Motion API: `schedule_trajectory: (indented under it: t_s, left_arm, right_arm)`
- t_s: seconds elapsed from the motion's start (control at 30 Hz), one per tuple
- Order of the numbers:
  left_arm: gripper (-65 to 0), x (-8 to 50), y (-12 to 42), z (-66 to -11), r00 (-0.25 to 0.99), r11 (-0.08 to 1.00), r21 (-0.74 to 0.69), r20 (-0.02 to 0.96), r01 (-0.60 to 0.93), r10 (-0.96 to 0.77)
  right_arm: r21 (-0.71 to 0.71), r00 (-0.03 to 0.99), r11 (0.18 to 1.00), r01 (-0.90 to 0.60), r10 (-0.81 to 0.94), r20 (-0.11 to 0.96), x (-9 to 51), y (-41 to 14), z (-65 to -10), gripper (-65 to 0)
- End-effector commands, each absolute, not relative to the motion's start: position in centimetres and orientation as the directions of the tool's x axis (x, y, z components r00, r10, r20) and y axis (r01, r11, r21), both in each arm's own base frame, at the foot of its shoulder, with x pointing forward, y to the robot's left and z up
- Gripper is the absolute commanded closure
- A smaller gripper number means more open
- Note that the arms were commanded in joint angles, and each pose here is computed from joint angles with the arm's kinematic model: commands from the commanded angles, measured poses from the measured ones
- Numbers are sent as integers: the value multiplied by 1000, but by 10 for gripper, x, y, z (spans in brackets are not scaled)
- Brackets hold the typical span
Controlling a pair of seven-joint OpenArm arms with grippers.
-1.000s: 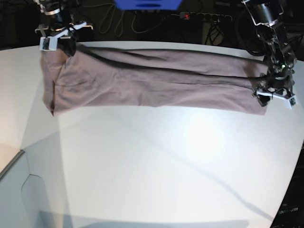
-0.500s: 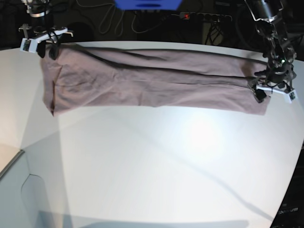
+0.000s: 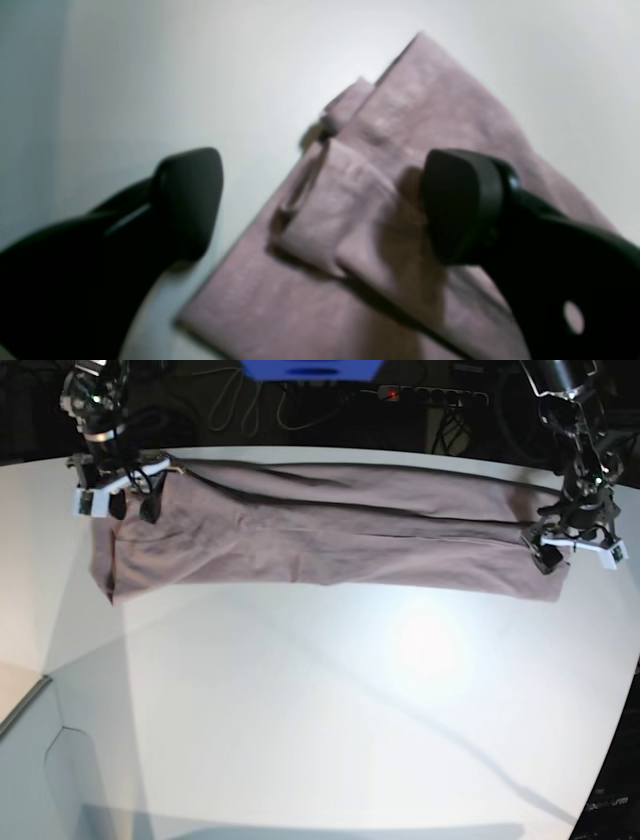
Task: Layout the t-shirt on the table in an organized manner, then fold the t-shirt properly
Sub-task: 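Lower the folded strip flat and open both grippers, then grasp the strip end with the left gripper and fold it toward the right gripper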
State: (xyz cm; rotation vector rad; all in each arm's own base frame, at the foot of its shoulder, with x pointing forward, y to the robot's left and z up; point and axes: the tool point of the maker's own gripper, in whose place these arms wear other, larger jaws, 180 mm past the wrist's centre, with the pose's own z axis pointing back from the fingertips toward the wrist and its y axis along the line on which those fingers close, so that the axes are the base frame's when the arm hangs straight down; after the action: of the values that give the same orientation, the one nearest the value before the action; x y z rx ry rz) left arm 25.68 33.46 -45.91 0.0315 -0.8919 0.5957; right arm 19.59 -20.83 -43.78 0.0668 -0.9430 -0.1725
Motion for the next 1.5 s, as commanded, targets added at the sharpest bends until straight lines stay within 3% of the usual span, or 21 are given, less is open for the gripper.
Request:
schedule_trajectory:
  t_s: [0.0, 0.17, 0.7, 0.77, 0.97, 1.1, 1.47]
  left_arm:
    - [-615, 263, 342, -449, 455, 843, -211, 763, -495, 458]
    - [-615, 264, 339, -451, 457, 843, -214, 760, -493, 461]
    - [-601, 268, 291, -478, 537, 869, -246, 704, -430, 465]
    - [-532, 267, 292, -478, 536, 867, -248, 703, -432, 468]
    - [-184, 268, 293, -474, 523, 864, -253, 710, -435, 471]
    - [-6, 272, 295, -471, 513, 862, -252, 717, -440, 471]
    - [0, 305, 257, -366, 304, 901, -302, 866, -313, 396]
  right_arm:
    - [118, 543, 988, 103, -156, 825, 208, -216, -427, -340]
    - [94, 600, 995, 27, -92, 795, 227, -216, -437, -340]
    - [116, 659, 992, 49, -119, 743, 227, -228, -471, -340]
    - [116, 659, 992, 49, -119, 743, 227, -228, -471, -340]
    - [116, 658, 992, 49, -119, 744, 228, -228, -470, -340]
    - [122, 653, 992, 37, -117, 749, 234, -224, -469, -340]
    - [134, 669, 991, -14, -90, 738, 236, -207, -475, -340]
